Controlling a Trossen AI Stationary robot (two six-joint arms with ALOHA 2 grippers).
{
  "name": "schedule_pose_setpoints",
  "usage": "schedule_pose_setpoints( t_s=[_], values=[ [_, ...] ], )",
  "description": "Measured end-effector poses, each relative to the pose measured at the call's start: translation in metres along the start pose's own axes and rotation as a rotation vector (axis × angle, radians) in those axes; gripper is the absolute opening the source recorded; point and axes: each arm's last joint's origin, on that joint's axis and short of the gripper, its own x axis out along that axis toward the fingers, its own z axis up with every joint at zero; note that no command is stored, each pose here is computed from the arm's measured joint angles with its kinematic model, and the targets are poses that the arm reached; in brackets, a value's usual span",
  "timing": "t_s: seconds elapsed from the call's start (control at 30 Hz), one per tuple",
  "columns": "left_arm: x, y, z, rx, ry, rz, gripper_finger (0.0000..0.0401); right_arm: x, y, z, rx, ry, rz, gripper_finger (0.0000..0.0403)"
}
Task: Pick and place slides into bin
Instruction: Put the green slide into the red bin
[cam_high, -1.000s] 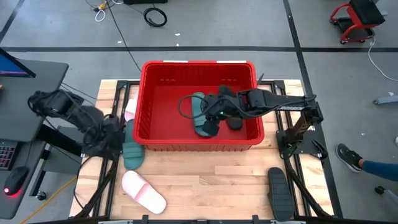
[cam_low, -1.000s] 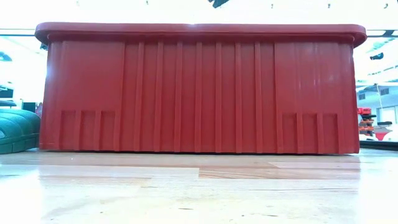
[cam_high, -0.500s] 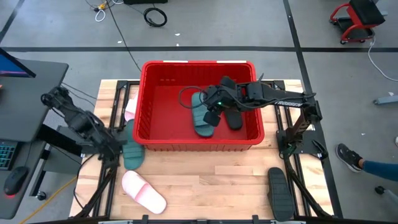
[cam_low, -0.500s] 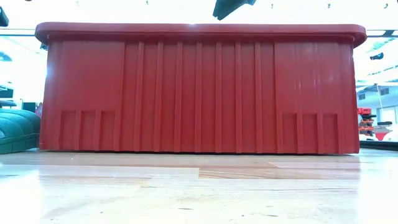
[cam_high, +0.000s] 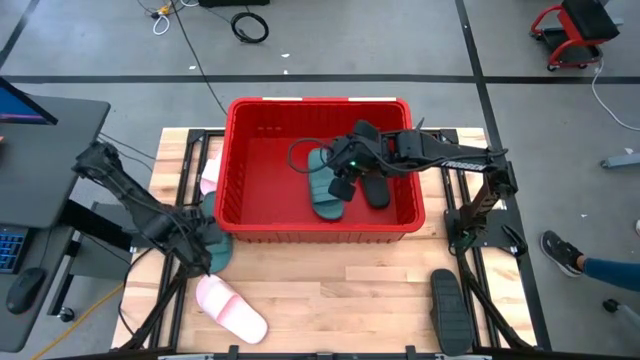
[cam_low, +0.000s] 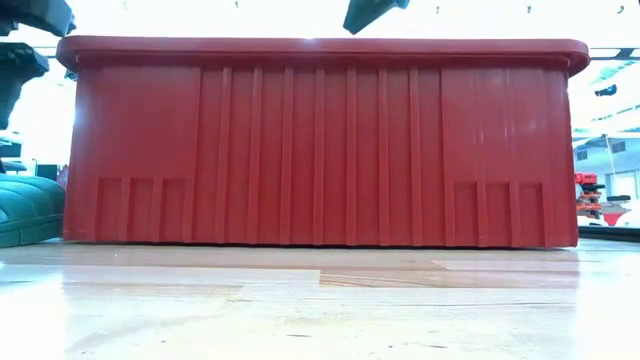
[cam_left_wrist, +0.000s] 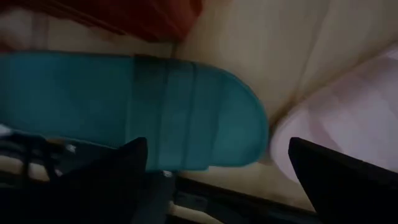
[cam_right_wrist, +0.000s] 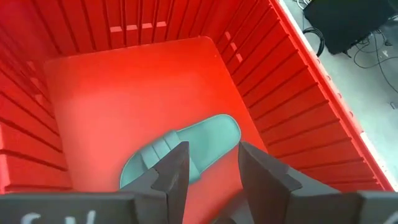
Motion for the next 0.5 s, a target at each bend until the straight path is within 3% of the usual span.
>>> schedule_pose_setpoints(
  t_s=[0.2, 0.5],
  values=[
    [-0.004, 0.001, -0.003, 0.061, -0.206, 0.104, 0.0396, 0.000, 0.000, -0.003, -0.009, 0.028, -0.004, 0.0142],
    [0.018, 0.005, -0.012, 0.095, -0.149, 0.151, 0.0396, 0.000, -0.001, -0.006, 0.005, 0.059, -0.007, 0.0142]
  ],
)
